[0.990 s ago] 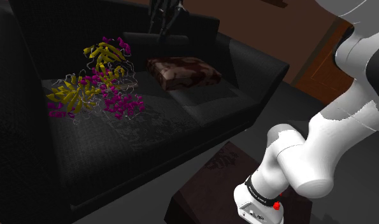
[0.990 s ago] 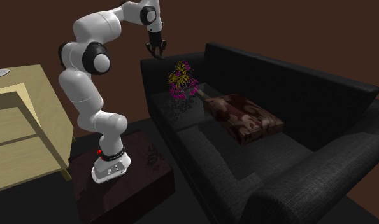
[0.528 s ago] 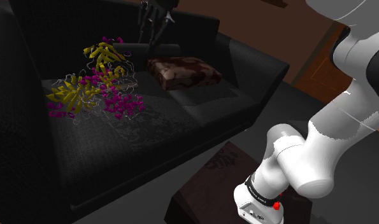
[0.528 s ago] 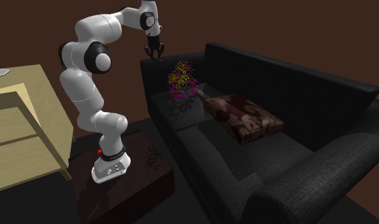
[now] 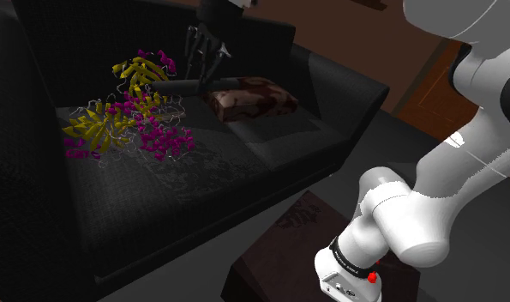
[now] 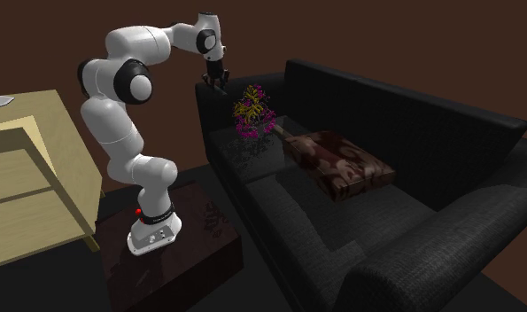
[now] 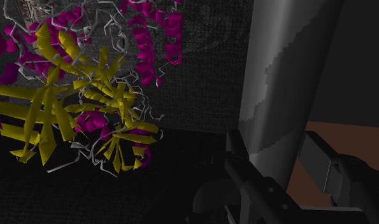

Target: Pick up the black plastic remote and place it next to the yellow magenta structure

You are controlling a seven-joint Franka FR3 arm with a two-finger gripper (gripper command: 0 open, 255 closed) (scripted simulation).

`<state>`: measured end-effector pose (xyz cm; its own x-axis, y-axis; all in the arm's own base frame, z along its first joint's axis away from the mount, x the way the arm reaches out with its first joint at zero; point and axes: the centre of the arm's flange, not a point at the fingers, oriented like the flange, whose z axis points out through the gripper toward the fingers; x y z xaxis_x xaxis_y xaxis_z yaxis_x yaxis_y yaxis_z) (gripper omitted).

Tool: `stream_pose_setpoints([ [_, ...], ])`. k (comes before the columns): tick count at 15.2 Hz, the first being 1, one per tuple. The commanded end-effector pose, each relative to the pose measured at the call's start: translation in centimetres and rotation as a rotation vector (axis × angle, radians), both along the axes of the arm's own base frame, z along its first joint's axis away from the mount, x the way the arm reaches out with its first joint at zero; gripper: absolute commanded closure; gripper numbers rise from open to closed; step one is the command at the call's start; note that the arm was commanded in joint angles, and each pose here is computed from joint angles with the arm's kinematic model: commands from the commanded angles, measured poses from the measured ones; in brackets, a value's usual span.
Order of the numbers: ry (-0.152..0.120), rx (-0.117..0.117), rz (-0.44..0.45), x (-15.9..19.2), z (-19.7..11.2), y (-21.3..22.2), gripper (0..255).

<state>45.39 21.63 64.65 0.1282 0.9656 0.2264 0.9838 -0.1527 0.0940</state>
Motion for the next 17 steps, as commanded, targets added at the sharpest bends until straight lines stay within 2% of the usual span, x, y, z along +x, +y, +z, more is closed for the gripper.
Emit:
stream_pose_setpoints([
  [1,-0.001,0.000,0.000,-0.1,-1.0,-0.1,255],
  [17,-0.001,0.000,0.000,-0.1,-9.5,-0.1,255],
])
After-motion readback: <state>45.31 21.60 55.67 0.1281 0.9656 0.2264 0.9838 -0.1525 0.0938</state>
